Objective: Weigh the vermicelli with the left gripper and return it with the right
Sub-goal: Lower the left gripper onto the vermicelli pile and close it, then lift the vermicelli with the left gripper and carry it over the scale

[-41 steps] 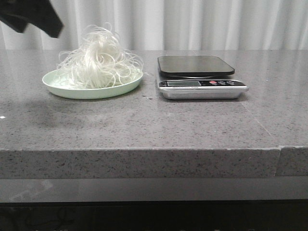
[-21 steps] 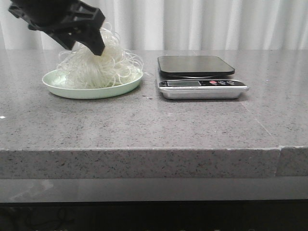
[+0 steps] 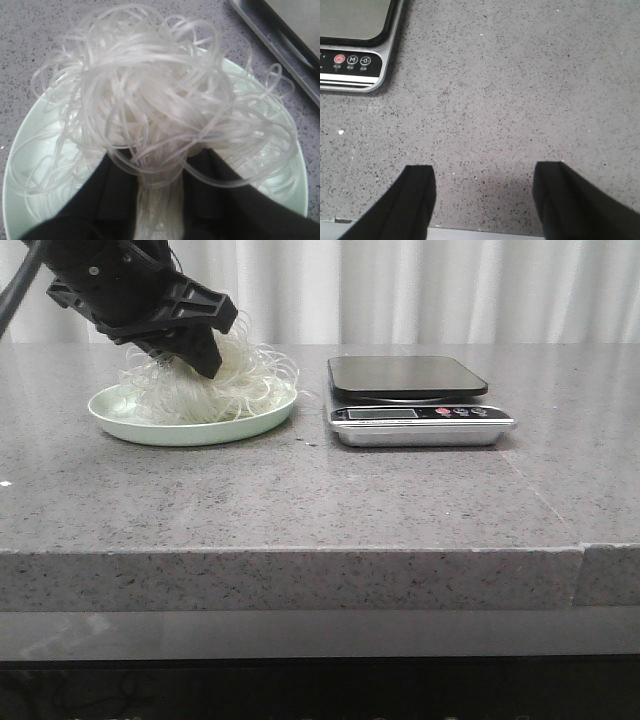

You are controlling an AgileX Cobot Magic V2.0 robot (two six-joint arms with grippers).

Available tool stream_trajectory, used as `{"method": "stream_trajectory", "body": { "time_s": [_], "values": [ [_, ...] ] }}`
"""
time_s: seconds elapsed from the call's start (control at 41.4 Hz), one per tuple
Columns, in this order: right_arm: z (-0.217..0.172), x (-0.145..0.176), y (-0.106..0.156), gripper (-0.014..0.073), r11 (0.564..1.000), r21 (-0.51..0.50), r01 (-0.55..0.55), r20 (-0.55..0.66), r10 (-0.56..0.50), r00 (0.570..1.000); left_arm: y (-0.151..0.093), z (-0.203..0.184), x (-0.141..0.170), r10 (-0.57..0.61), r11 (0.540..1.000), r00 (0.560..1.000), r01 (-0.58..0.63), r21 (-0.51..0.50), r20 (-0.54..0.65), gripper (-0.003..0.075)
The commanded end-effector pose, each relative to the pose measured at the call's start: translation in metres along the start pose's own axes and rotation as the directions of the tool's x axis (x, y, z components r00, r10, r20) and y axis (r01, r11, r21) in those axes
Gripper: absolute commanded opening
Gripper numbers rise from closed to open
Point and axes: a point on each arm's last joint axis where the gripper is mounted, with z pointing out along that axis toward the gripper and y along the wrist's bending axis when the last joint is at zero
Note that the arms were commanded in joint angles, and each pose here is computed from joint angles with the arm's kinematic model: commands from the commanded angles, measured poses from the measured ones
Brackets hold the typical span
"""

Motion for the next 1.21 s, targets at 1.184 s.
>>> {"method": "stream_trajectory", "body": {
  "time_s": [1.184],
  "values": [
    [-0.006, -0.013, -0.002, 0.0526, 1.000, 0.013, 0.006, 0.086, -0.007, 0.996, -0.098, -0.078, -0.145, 0.120, 0.971, 0.844, -0.209, 0.114, 0.523, 0.0148]
  ]
}}
